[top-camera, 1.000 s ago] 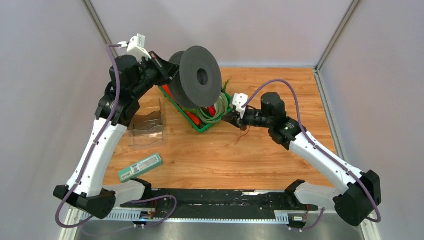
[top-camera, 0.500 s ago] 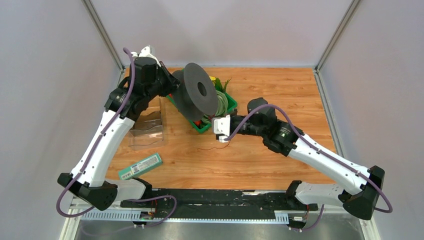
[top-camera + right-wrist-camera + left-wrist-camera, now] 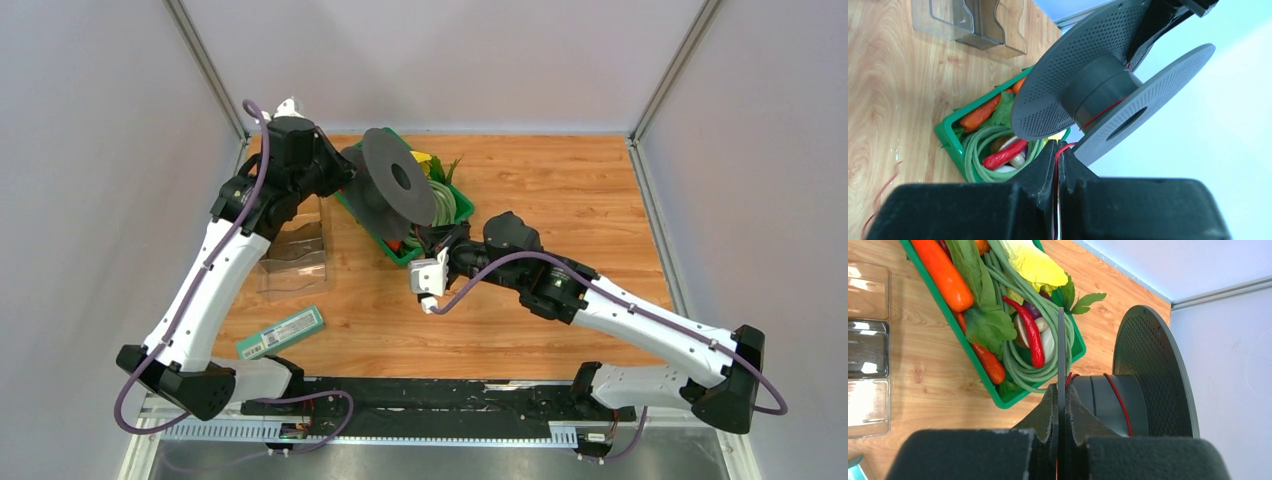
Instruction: Wrap the cables
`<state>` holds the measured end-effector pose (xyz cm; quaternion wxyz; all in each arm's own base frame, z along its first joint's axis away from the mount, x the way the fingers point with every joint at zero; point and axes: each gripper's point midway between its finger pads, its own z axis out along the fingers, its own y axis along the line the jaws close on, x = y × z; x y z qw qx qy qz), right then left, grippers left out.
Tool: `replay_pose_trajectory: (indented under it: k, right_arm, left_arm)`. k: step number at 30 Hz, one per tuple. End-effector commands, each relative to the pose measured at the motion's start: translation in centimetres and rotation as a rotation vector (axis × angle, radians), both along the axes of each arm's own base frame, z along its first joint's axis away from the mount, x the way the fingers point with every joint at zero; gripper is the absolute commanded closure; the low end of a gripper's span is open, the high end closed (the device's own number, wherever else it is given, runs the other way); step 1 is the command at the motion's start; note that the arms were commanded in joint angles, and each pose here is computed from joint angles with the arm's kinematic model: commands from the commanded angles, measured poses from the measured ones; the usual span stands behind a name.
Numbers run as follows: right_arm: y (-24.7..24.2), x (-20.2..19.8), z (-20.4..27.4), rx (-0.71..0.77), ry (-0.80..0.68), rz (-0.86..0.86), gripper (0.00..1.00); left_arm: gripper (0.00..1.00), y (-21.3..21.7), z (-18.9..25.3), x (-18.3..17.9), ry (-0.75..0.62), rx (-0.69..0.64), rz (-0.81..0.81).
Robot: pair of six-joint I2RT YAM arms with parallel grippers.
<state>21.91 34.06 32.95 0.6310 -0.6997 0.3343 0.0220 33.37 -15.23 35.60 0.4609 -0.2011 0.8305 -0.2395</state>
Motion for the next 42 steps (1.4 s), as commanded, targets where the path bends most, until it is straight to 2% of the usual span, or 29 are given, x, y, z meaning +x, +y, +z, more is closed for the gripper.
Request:
replay_pose_trajectory:
  k: [1,7,10,14,19,27,38,42]
  right_arm:
    - [-2.3,-1.1,5.3,0.089,-0.131,-0.004,0.93]
    - [-3.6,-4.6,2.4,0.008,0.056,0.102,0.92]
    - [-3.7,-4.8,1.8,0.019,0.112,0.092,0.93]
    - [-3.1,-2.1,4.4,0.127,0.018,-0.014,0.95]
    - [-1.7,0.1,9.3,0.275,-0.139,-0.048,0.97]
    - [-0.8,3.7,13.9,0.383,-0.282,-0.095,0.97]
    - [-0.2,9.5,15.4,0.419,-0.249,-0.156,0.97]
    - [-1.0,11.7,14.8,0.406,-0.257,-0.203,0.96]
  left_arm:
    - [1.0,1.9,-0.9,0.9,0.016,0.04,0.068]
    - [1.0,1.4,-1.7,1.1,0.049,0.035,0.045]
    - [1.0,1.0,-1.7,1.2,0.051,0.025,0.03]
    - [1.0,0.3,-2.3,0.8,0.072,0.015,-0.012]
    - [1.0,-1.0,-3.9,-0.1,0.13,-0.001,-0.061]
    - [1.0,-2.3,-4.7,-1.0,0.134,0.023,-0.124]
    - [1.0,-3.9,-4.0,-2.2,0.016,0.17,-0.251]
    - [1.0,-5.2,-2.5,-2.8,-0.091,0.198,-0.389]
